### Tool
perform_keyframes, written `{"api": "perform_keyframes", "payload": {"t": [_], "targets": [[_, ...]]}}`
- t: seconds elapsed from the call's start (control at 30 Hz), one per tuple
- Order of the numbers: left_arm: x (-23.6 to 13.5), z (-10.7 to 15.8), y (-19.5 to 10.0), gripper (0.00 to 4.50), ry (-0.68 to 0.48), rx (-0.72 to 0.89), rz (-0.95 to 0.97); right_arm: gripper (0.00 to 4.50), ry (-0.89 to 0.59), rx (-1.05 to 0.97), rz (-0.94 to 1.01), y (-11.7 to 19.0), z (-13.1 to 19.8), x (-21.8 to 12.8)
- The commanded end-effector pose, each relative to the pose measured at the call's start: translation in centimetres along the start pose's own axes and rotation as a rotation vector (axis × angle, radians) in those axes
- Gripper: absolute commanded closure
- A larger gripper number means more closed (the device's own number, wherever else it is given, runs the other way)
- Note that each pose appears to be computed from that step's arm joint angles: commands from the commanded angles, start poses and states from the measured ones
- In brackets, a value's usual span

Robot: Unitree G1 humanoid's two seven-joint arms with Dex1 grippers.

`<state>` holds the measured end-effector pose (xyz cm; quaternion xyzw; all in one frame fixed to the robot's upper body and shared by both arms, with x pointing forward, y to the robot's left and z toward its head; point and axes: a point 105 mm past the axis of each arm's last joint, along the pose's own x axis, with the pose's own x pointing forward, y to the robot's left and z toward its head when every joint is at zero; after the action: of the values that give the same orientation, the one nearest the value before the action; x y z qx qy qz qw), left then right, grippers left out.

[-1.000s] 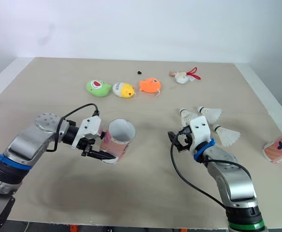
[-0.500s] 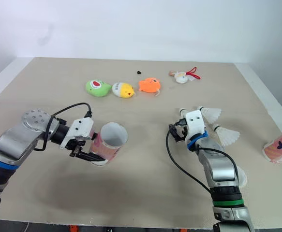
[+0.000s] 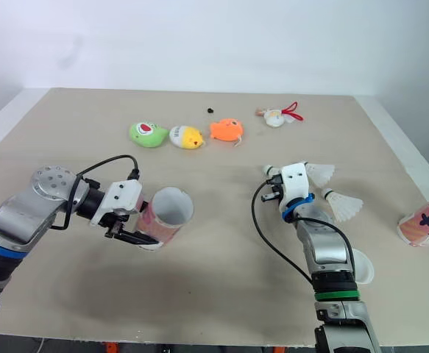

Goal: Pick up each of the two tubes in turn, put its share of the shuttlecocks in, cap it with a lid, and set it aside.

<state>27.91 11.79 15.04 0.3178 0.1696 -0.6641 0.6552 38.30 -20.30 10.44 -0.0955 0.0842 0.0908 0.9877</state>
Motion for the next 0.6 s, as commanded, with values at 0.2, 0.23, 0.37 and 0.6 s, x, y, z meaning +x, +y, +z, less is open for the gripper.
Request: {"api": "perform_keyframes", "payload": {"t": [0.2,0.23,0.37,0.6], "targets": [[-1.2,-2.8,-0.5,1.75,0.14,-0.061,0.003,4.46,-0.099,-0.048,0.071,0.6,2.3,-1.3],[-1.2,-2.9,-0.5,1.75,0.141,-0.061,0.0,4.46,-0.14,-0.1,0.111,0.9,3.5,-1.9],[-1.0,-3.0,-0.7,1.75,0.131,-0.069,-0.014,4.46,-0.25,-0.23,0.366,3.3,7.8,-5.6],[-0.5,-3.0,-0.7,1.75,0.119,-0.065,-0.035,4.46,-0.267,-0.334,0.9,8.3,11.9,-14.0]]}}
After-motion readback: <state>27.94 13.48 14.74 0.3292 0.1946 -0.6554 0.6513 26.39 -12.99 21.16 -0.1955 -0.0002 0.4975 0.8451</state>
